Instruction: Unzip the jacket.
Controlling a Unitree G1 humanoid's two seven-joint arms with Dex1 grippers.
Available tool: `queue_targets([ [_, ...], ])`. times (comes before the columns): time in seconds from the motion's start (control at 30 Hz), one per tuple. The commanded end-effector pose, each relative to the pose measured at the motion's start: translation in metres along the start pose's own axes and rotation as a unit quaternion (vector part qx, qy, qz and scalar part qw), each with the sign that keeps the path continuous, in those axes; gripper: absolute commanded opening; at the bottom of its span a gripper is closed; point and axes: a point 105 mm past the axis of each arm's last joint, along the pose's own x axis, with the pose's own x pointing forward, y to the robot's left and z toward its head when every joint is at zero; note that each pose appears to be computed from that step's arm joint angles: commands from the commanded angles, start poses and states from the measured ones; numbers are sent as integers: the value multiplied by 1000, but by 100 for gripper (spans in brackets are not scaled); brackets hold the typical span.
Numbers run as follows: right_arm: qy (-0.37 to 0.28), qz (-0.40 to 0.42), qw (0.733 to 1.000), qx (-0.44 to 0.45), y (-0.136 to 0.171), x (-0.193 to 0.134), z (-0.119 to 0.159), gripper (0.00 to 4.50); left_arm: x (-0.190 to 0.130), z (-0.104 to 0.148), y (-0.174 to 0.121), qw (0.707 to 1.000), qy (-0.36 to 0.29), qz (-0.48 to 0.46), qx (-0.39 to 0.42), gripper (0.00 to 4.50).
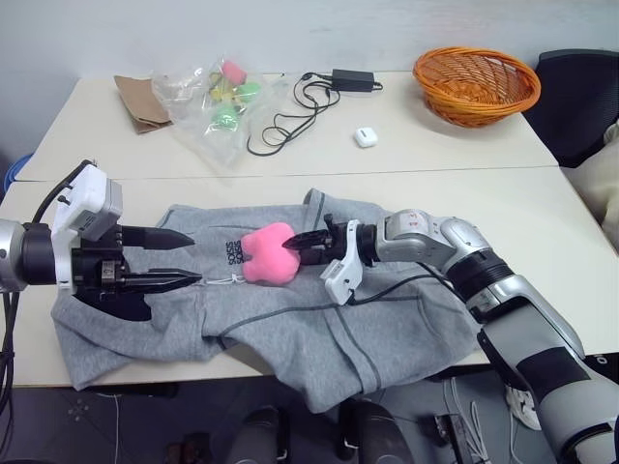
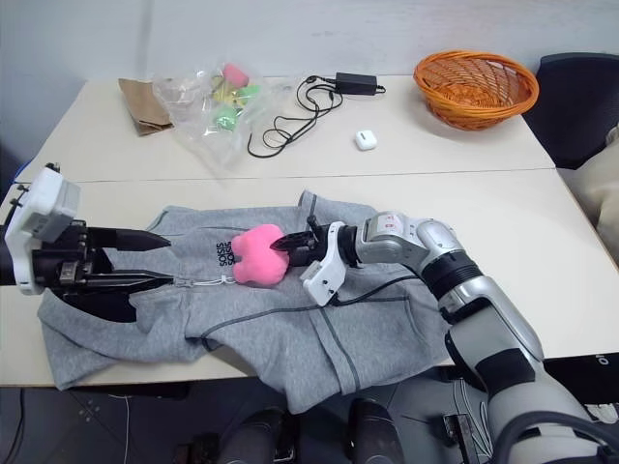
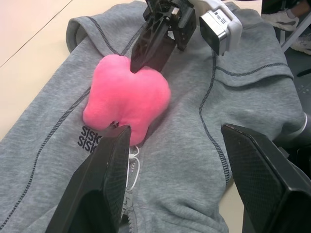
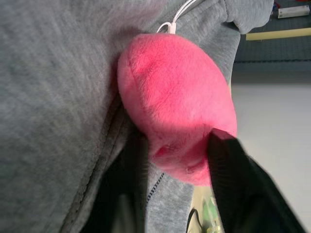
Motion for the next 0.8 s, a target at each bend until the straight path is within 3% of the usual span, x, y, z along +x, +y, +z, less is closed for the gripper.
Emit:
queue_targets([
  [0.03, -10, -35, 999, 13, -15, -3, 2, 37, -4, 4, 8, 999, -1, 25, 32, 310],
  [0.1, -2, -62, 996, 59, -21, -13, -1, 2, 0, -5, 13, 998, 19, 30, 48, 310],
  [0.27, 21, -112, 978, 173, -34, -52, -5, 2, 13, -38, 17, 994, 80, 3, 80, 310],
  [0.47, 65, -117, 959, 250, -25, -87, 3, 2, 41, -87, 28, 987, 126, -35, 89, 310],
  [0.63, 89, -119, 942, 302, -15, -99, 15, 2, 53, -122, 60, 978, 177, 1, 109, 310],
  [0.8, 155, -137, 910, 360, 2, -132, 10, 2, 53, -138, 72, 975, 190, 8, 113, 310],
])
